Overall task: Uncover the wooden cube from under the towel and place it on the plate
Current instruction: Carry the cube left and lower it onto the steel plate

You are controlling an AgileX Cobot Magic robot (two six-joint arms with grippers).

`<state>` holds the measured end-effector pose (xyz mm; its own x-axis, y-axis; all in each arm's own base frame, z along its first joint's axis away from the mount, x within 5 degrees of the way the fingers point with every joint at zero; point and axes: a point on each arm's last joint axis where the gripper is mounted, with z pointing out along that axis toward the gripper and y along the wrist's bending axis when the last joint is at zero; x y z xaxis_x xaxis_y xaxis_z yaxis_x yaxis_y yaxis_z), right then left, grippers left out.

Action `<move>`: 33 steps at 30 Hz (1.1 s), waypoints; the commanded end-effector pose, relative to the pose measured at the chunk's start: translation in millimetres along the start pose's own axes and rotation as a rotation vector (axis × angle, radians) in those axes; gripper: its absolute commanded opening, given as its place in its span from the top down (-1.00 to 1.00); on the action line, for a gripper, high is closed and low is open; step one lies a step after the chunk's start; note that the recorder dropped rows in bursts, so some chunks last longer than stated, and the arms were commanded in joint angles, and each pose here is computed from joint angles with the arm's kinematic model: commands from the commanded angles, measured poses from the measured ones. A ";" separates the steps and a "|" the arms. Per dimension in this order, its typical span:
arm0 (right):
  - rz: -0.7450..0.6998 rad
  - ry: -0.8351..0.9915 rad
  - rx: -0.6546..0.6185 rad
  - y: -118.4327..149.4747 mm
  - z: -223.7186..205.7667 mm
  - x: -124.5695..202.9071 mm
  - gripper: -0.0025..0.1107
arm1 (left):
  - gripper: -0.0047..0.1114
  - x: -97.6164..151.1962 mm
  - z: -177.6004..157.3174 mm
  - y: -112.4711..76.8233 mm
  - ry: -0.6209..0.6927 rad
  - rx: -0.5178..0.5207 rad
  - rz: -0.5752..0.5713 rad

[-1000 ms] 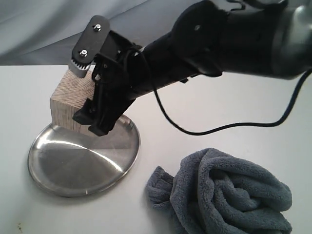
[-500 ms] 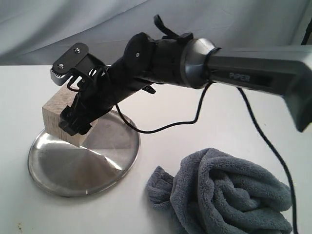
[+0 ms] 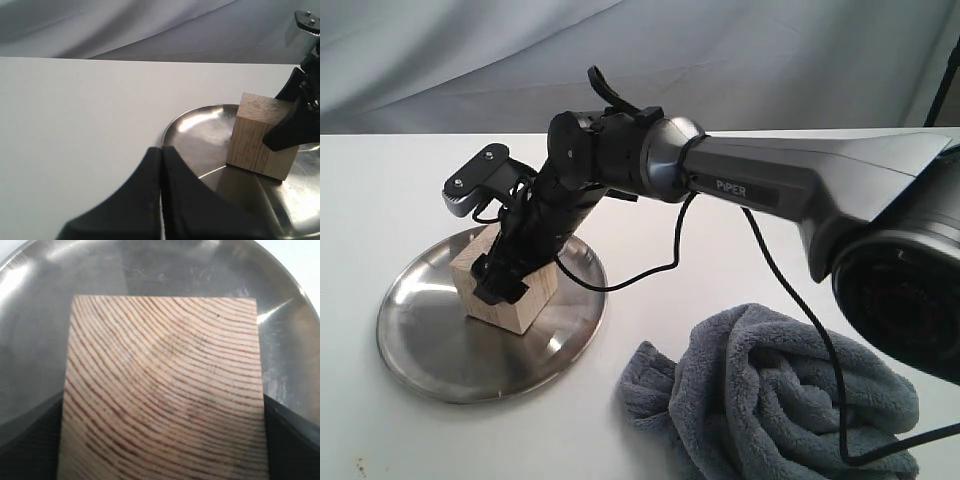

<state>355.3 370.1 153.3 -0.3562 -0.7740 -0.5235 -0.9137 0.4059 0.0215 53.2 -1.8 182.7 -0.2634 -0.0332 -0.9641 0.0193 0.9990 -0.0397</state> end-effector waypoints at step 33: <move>-0.091 -0.057 -0.004 8.4 -2.2 -10.0 -0.90 | 0.92 0.6 0.3 0.1 -0.008 0.000 0.000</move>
<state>354.2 374.7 152.0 -0.2956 -0.7837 -0.5463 -0.9339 0.3575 -0.0075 53.2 -1.8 182.7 -0.2634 -0.0332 -0.9641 0.0193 0.9990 -0.0397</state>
